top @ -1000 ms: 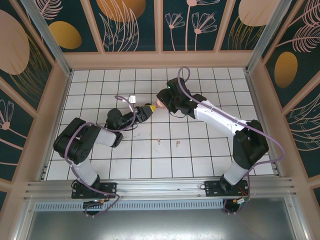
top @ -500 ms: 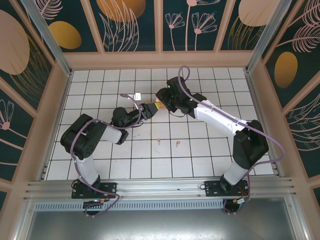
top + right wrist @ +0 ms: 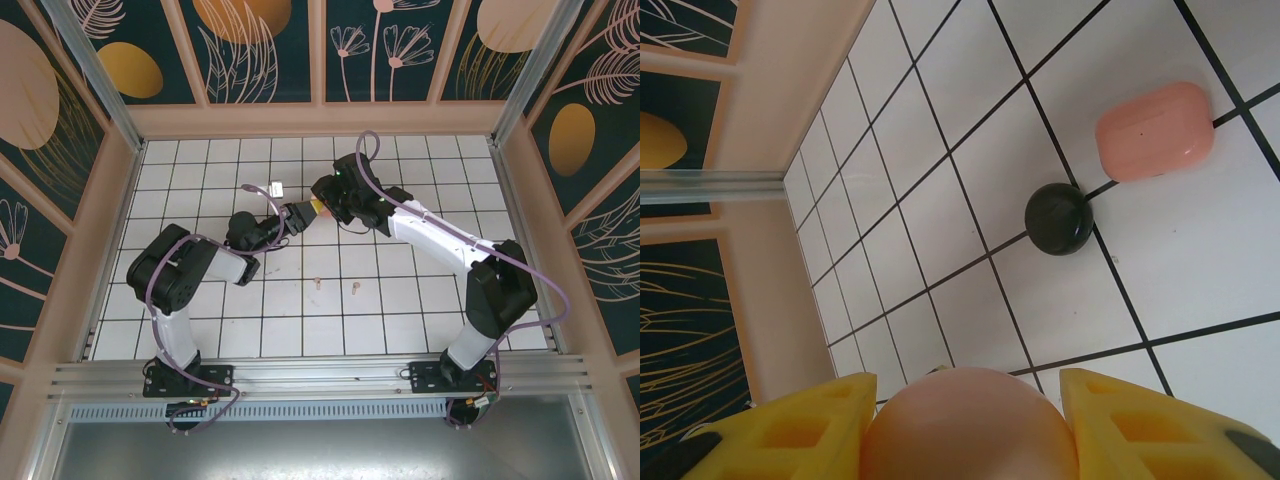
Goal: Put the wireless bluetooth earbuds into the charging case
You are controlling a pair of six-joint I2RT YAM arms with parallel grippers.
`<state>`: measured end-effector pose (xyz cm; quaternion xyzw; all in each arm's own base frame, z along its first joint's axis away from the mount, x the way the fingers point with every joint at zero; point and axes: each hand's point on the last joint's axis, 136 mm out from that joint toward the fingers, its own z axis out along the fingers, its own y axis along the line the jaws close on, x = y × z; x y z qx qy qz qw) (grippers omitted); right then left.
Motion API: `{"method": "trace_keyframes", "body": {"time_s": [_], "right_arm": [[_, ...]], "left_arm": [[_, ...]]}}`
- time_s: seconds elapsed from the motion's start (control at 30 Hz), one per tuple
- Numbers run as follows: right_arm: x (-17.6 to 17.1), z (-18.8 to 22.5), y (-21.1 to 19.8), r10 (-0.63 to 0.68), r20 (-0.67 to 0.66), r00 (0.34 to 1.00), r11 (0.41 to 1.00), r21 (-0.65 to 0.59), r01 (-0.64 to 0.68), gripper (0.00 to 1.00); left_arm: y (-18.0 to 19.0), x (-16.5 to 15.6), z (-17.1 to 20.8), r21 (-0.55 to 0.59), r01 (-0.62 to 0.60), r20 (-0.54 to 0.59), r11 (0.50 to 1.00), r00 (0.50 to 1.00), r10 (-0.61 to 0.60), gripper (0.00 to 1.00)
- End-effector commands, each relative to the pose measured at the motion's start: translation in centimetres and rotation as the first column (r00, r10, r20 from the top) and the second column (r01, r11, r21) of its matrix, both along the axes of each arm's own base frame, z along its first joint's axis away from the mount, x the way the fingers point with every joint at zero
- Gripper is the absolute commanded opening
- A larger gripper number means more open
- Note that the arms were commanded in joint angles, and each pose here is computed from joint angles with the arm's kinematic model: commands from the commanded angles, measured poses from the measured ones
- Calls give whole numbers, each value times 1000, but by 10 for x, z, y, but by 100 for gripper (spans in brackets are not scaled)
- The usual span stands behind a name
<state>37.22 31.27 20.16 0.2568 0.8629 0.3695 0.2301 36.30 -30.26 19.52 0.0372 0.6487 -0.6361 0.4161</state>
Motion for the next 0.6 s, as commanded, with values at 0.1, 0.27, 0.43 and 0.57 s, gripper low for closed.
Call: {"method": "trace_keyframes", "body": {"time_s": [0.1,0.27,0.43,0.57], "right_arm": [[0,11,5,0,29,1000,999,35,-1,32],[0,13,7,3,33,999,999,41,-5,32],[1,22,8,7,53,999,999,53,-10,48],[7,44,-2,-14,107,994,998,58,8,66]], "left_arm": [[-1,-1,10,-40,0,41,999,999,2,35],[-1,-2,10,-41,2,41,999,999,0,19],[-2,-3,12,-45,12,41,999,999,-10,1],[-2,-5,16,-49,19,46,999,999,-17,0]]}}
